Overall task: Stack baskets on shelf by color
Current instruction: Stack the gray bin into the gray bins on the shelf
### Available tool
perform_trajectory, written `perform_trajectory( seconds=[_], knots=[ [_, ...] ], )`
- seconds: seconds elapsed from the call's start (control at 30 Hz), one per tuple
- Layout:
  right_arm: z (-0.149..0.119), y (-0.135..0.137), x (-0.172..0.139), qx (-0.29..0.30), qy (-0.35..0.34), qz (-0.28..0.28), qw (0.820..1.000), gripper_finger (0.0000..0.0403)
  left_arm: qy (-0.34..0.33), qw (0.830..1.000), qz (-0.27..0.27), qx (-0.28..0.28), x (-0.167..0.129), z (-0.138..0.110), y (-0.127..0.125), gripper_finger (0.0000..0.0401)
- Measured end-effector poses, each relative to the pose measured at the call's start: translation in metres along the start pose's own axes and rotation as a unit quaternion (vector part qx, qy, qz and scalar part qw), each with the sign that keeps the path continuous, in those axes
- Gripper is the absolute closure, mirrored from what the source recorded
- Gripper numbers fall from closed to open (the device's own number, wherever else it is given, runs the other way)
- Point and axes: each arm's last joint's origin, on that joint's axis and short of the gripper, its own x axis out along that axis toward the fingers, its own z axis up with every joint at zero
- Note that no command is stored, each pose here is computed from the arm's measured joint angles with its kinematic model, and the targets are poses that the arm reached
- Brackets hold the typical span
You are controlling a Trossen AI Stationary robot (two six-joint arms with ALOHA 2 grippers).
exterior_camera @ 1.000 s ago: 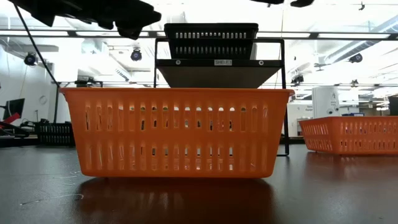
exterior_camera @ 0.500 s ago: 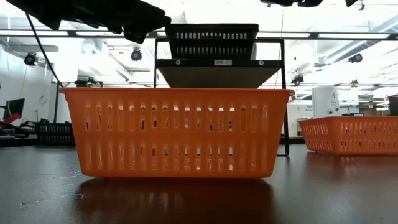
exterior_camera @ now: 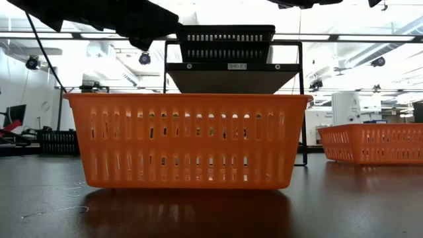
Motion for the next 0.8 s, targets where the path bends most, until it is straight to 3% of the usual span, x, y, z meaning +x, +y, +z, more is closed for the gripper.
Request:
perform_trajectory(
  seconds=[0.53,0.8],
  knots=[
    [-0.002,0.001,0.0,0.0,0.009,0.005,1.0,0.0318,0.023,1.0,0.002,-0.02,-0.009,0.002,0.002,0.0283],
    [-0.002,0.001,-0.001,0.003,0.012,0.006,1.0,0.0316,0.059,0.994,0.076,-0.054,-0.038,0.011,0.011,0.0283]
  ],
)
